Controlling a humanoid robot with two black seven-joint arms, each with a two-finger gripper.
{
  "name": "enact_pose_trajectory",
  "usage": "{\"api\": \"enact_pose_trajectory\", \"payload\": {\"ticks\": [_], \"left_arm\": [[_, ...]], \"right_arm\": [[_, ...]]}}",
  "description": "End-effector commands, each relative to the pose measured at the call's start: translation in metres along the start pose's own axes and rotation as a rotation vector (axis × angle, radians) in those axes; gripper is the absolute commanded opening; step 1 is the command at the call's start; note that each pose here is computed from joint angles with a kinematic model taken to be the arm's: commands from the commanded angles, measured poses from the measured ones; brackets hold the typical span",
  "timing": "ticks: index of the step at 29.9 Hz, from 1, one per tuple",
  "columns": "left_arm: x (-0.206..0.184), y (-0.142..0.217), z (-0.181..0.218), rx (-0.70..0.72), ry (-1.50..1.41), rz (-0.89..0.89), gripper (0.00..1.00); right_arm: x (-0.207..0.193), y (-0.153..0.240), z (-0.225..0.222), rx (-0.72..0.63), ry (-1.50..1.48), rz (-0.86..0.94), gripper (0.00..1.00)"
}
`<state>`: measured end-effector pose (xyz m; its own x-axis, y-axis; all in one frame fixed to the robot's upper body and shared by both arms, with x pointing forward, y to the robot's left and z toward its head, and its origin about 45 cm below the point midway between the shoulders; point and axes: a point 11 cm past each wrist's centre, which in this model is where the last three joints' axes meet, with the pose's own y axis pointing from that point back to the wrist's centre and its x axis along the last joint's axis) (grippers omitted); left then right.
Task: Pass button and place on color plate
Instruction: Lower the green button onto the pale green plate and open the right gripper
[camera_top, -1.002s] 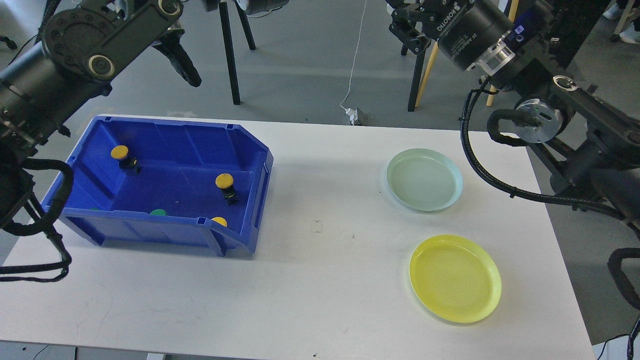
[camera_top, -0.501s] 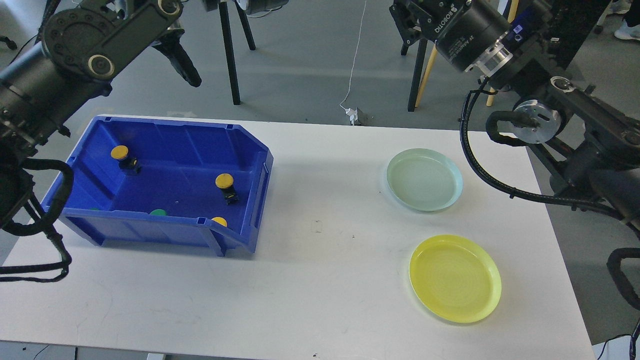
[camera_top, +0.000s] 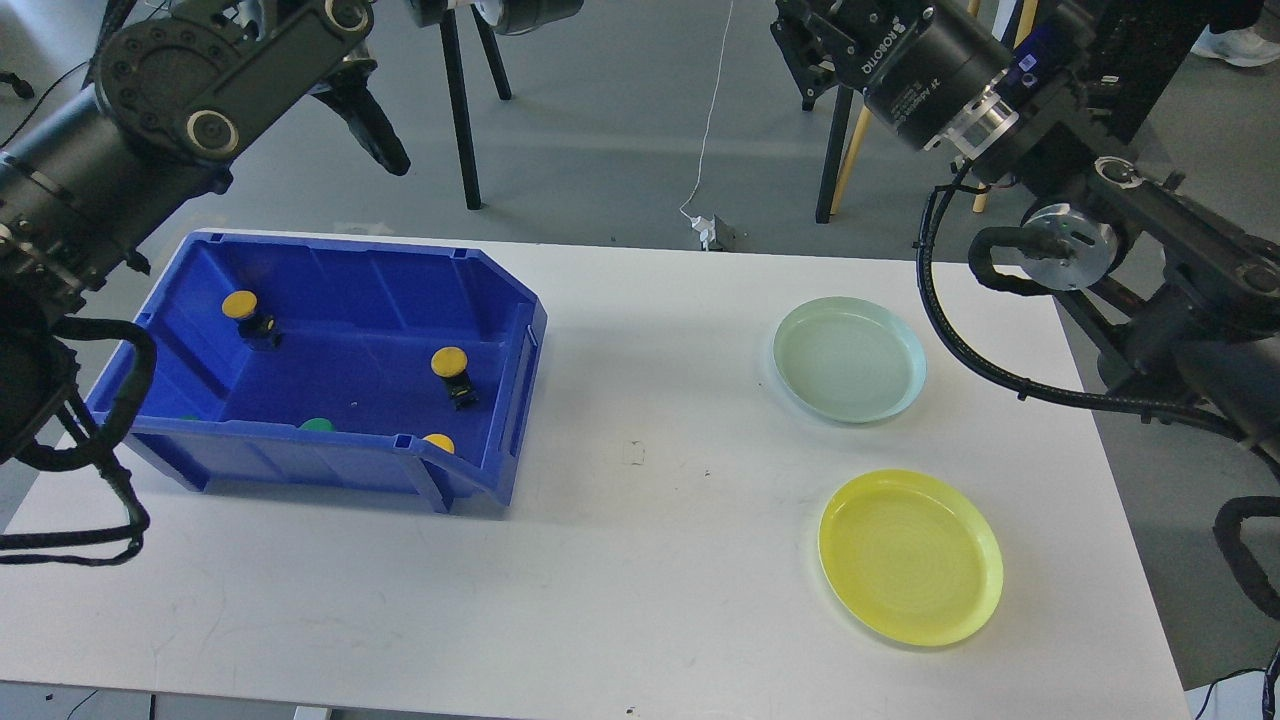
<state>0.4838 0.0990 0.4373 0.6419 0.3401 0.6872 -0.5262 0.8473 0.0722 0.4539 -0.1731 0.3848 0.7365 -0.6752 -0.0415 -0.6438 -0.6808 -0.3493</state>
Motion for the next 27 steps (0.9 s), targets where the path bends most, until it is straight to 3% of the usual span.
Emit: {"api": "enact_pose_trajectory", "payload": {"ticks": [1, 8, 18, 27], "left_arm": [[0.001, 0.002, -0.003, 0.013, -0.004, 0.002, 0.99], [0.025, 0.039, -0.033, 0.102, -0.01, 0.065, 0.99], [0.051, 0.088, -0.049, 0.114, -0.02, 0.142, 0.99], [0.052, 0.095, -0.054, 0.13, -0.027, 0.141, 0.99]], "right_arm": [[0.015, 0.005, 0.001, -0.016, 0.015, 0.046, 0.13], [0.068, 0.045, 0.003, -0.114, 0.097, 0.188, 0.13], [0.094, 0.189, 0.148, -0.625, 0.124, 0.35, 0.15], [0.083, 0.229, 0.215, -0.81, 0.123, 0.403, 0.22]]}}
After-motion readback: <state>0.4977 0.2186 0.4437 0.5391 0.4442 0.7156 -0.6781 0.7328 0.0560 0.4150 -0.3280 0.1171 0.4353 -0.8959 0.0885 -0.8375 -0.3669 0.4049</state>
